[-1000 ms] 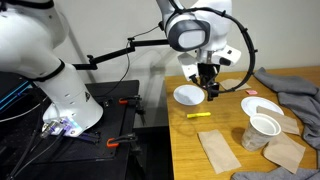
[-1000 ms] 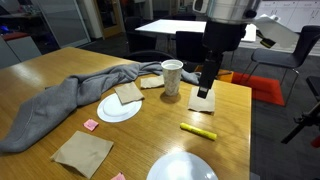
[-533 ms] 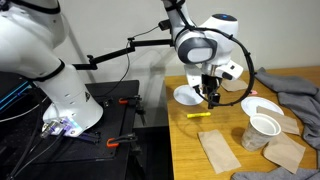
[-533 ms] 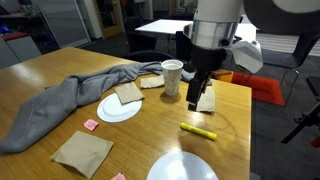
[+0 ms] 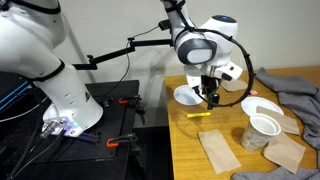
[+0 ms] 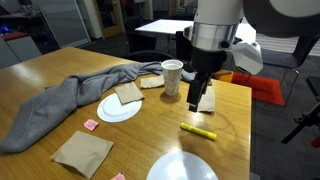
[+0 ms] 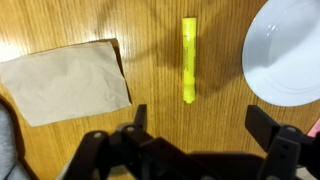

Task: Put the marker in the cup

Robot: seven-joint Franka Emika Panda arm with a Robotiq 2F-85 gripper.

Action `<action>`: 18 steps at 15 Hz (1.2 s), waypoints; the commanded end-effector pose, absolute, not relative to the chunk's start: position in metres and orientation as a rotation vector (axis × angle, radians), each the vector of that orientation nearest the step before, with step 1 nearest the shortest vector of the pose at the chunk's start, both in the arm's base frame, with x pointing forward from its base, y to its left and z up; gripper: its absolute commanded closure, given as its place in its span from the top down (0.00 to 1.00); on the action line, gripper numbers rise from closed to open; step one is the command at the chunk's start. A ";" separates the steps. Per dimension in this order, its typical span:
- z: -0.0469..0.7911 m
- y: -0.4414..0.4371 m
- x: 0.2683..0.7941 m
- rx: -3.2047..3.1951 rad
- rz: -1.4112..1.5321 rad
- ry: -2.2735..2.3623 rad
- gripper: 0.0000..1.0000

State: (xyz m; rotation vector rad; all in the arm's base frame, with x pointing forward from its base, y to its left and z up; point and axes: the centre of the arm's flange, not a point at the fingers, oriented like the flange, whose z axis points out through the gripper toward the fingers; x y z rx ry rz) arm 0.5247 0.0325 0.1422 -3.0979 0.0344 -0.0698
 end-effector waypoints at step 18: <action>0.081 0.056 0.510 -3.100 -0.190 -0.078 1.00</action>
